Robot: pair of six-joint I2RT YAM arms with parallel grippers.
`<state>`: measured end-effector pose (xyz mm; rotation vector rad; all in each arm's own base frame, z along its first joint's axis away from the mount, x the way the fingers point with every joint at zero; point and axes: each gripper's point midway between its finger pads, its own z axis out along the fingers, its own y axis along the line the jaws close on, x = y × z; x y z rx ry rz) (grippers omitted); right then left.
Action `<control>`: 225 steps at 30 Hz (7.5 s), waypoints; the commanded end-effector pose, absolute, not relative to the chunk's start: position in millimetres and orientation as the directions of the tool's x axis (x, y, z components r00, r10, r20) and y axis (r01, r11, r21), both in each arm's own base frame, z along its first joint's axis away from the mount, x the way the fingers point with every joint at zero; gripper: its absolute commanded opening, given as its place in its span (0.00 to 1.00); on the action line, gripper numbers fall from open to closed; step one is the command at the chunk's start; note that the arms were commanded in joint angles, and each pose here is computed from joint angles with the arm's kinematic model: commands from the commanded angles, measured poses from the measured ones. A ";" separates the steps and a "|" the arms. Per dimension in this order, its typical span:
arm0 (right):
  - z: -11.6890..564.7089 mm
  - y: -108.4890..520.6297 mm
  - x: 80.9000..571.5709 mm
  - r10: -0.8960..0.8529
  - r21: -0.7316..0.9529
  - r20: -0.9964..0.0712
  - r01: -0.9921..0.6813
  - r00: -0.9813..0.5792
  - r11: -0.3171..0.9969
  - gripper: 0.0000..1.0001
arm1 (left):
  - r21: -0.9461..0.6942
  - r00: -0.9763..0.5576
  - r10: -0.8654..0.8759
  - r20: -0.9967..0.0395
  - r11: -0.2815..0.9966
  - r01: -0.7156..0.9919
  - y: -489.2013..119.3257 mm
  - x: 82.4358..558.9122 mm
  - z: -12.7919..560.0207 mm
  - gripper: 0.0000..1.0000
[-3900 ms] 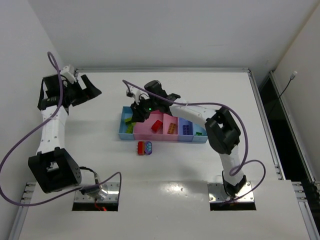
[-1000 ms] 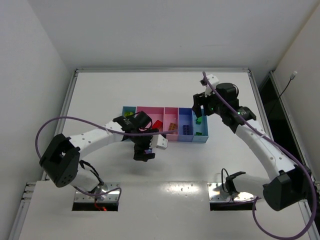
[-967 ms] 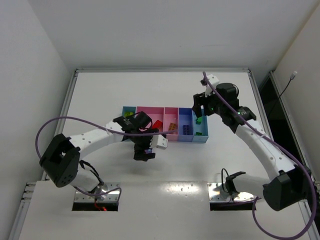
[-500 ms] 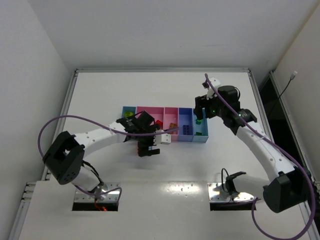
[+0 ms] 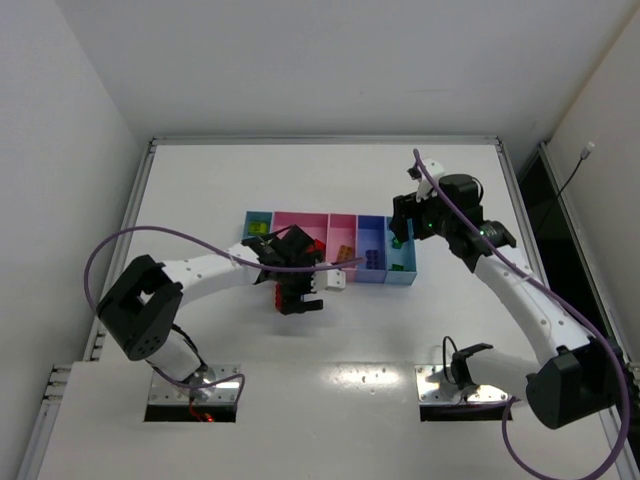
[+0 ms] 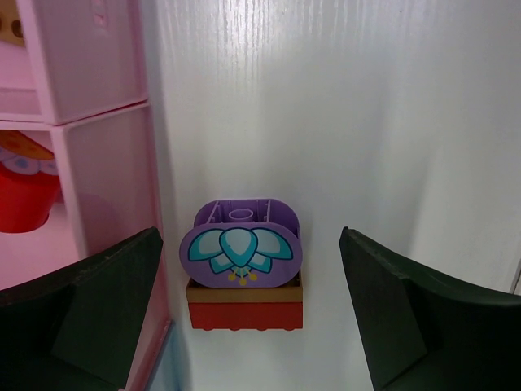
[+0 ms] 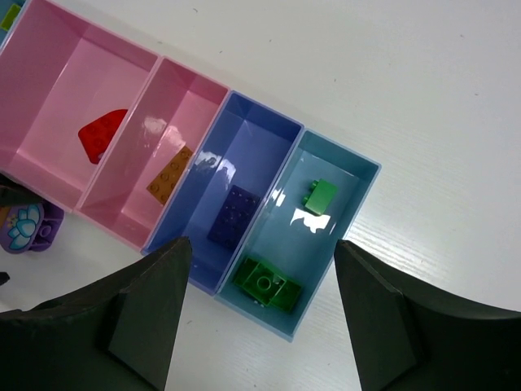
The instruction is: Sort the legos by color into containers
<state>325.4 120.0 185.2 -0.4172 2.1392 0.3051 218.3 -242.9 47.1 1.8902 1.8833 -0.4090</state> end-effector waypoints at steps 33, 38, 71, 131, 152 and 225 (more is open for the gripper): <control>185.2 121.4 324.0 -0.151 0.095 -0.836 -0.409 -0.528 0.907 0.73 | 0.071 -0.048 0.888 -0.458 0.090 0.993 -249.8 226.6 26.2 0.15; 185.3 126.3 319.3 -0.142 0.119 -0.835 -0.428 -0.531 0.896 0.73 | -0.042 -0.128 0.787 -0.603 0.129 0.991 -270.7 217.4 65.6 0.04; 243.1 257.7 290.2 -0.141 0.244 -0.888 -0.709 -0.438 0.661 0.73 | -0.461 -0.382 -0.379 -0.843 0.875 0.150 -161.8 358.2 283.1 0.00; 279.6 448.5 332.0 0.064 0.498 -0.836 -0.704 -0.545 0.506 0.00 | -0.729 -0.368 -0.661 -0.654 0.680 0.075 -122.7 345.9 322.9 0.00; 254.2 363.4 313.2 -0.042 0.308 -0.886 -0.653 -0.462 0.692 0.00 | -0.632 -0.273 -0.598 -0.753 0.773 0.049 -79.9 368.5 326.3 0.00; 244.0 43.5 351.4 0.278 0.386 -0.824 -0.131 -0.493 0.913 0.00 | -0.185 -0.195 0.594 -0.780 0.079 0.980 -431.6 354.2 130.6 0.69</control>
